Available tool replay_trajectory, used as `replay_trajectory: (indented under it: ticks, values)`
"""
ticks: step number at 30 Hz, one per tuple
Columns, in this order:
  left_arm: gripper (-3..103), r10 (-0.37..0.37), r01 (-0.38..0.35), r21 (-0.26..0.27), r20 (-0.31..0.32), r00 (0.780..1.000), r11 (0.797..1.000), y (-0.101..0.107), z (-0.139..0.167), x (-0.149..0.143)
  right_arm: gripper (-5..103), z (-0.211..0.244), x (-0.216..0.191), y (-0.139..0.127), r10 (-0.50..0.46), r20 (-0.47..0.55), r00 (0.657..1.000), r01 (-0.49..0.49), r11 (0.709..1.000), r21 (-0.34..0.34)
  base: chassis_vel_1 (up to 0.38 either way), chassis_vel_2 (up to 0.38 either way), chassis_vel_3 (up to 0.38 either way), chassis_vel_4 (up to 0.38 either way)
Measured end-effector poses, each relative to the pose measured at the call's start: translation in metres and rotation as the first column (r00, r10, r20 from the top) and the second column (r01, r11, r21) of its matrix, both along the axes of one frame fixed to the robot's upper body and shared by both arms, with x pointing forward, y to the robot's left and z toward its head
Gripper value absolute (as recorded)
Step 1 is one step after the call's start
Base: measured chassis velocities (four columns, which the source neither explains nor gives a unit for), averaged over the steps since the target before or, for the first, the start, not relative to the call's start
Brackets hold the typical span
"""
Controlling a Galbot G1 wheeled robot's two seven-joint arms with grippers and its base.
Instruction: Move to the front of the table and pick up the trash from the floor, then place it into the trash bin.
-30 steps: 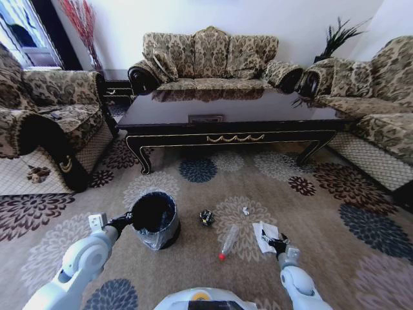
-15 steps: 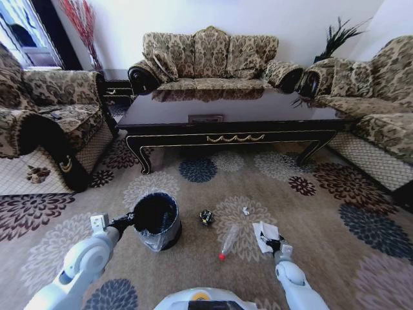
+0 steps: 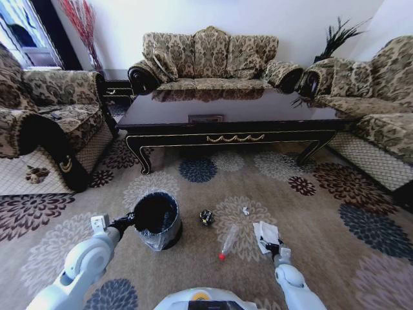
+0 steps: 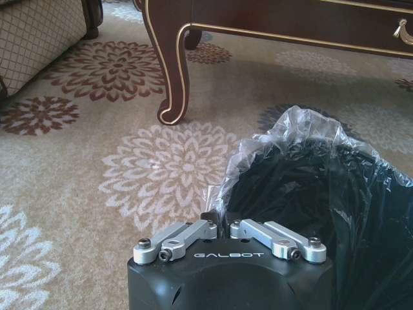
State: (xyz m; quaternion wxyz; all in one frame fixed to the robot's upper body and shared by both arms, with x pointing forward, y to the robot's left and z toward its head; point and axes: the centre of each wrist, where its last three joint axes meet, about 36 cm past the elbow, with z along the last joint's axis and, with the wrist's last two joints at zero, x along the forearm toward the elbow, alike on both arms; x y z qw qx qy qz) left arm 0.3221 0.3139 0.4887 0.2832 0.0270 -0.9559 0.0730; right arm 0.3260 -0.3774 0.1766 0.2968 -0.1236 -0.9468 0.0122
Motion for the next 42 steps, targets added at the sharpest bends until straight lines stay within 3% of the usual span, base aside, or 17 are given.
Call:
replay_trajectory:
  ticks: [1,2,8,12,14,21,33,42]
  values:
    - [3,0.000,0.000,0.000,0.000,1.000,1.000,0.000,0.000,0.000,85,0.000,0.000,0.000,0.001,0.000,1.000,-0.001,1.000,0.000,0.000,0.000,0.000,0.000]
    - [3,0.000,0.000,0.001,0.002,1.000,1.000,0.000,0.000,0.000,74,0.000,0.000,0.000,0.002,-0.001,1.000,-0.002,1.000,0.002,0.000,0.000,0.000,0.000]
    - [3,0.003,-0.003,-0.002,0.006,1.000,1.000,0.000,0.001,0.001,58,0.000,-0.001,0.001,0.007,-0.001,1.000,-0.007,1.000,-0.002,0.000,0.000,0.000,0.000]
    - [3,0.002,-0.002,-0.006,0.003,1.000,1.000,-0.001,0.000,0.000,37,0.000,-0.002,0.001,0.010,-0.003,1.000,-0.010,1.000,-0.006,0.000,0.000,0.000,0.000]
    - [3,0.001,-0.001,-0.006,0.003,1.000,1.000,-0.001,-0.001,0.000,37,0.000,-0.003,0.001,0.011,-0.003,1.000,-0.011,1.000,-0.006,0.000,0.000,0.000,0.000]
    - [3,-0.021,0.021,-0.003,0.003,1.000,1.000,-0.007,0.000,-0.002,4,0.001,-0.005,0.003,0.018,0.005,1.000,-0.018,1.000,-0.007,0.000,0.000,0.000,0.000]
    - [3,-0.074,0.074,0.024,0.009,0.997,0.997,-0.009,0.004,-0.001,0,0.014,-0.004,-0.001,0.016,0.038,0.999,-0.016,1.000,-0.011,0.000,0.000,0.000,0.000]
    - [3,-0.182,0.182,0.076,-0.007,0.983,0.980,-0.015,0.012,0.007,0,0.054,-0.002,-0.003,0.040,0.120,0.992,-0.038,0.999,-0.017,0.000,0.000,0.000,0.000]
